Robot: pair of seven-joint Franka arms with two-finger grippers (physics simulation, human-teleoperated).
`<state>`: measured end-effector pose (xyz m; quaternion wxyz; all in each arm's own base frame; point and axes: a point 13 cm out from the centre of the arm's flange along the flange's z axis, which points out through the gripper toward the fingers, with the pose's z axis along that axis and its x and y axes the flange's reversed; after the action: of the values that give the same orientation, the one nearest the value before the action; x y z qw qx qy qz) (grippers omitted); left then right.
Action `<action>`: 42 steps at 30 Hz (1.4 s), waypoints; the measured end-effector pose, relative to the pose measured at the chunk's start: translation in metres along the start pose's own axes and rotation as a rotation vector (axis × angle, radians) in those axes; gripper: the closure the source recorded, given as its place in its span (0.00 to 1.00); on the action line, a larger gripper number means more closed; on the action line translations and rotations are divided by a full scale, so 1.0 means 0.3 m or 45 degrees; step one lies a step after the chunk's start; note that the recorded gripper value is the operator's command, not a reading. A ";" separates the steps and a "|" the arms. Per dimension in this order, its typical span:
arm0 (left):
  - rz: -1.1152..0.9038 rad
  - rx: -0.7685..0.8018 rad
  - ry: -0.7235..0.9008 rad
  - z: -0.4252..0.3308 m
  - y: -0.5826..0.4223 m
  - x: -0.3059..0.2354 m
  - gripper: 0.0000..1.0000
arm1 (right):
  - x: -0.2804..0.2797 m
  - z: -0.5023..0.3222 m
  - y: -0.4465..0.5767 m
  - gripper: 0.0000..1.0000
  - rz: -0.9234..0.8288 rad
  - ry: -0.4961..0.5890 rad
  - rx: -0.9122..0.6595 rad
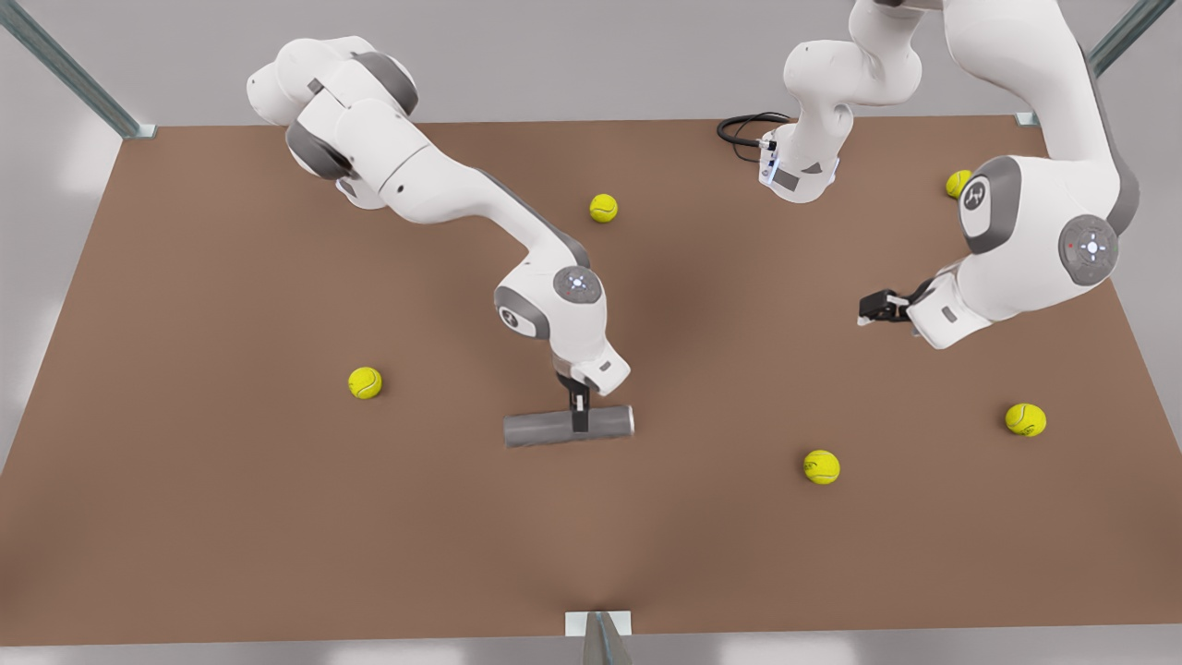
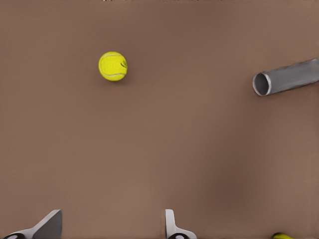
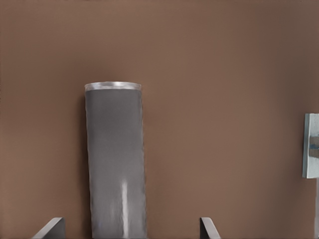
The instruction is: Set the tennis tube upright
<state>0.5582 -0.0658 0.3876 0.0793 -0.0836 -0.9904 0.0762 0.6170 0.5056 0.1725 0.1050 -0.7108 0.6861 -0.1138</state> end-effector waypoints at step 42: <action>-0.469 1.222 -0.075 1.053 -0.966 -0.335 0.00 | 1.784 -0.808 -0.157 0.00 2.117 0.338 -0.397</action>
<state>0.5579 -0.4096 0.1123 0.0930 0.1401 -0.8440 0.5093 0.6052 -0.0259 0.4271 -0.0258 0.0364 0.9989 0.0135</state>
